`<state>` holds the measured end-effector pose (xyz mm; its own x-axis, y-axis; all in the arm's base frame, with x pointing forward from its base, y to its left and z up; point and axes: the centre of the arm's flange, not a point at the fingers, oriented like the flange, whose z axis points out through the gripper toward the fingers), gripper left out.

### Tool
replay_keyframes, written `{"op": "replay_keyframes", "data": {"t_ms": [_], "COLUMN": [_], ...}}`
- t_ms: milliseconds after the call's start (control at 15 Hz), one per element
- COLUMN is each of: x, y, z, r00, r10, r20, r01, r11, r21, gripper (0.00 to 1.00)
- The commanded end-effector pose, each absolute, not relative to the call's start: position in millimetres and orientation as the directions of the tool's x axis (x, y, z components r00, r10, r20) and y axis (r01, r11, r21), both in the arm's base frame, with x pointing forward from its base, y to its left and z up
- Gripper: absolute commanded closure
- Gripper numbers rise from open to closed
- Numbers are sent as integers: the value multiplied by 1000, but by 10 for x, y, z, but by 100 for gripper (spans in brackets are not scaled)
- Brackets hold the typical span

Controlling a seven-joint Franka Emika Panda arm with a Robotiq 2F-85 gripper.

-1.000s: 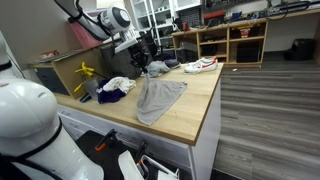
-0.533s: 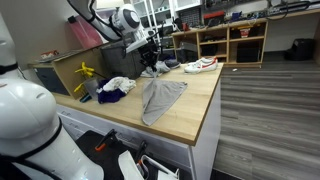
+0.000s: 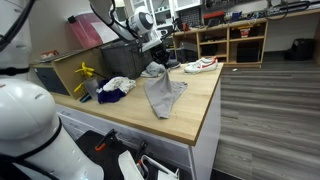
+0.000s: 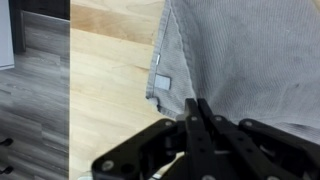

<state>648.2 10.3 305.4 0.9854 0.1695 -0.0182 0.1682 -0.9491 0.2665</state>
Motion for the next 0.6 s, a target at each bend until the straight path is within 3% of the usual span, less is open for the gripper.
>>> {"op": "replay_keyframes", "data": {"t_ms": [0, 533], "x": [6899, 7068], "y": [-33, -392], "z": [2988, 2686], "r00": [985, 996], "r10": [173, 75], "r20": [-18, -37], "r01": [171, 83], "r11": [-946, -961], "r21": [276, 263], "gripper": [99, 99]}}
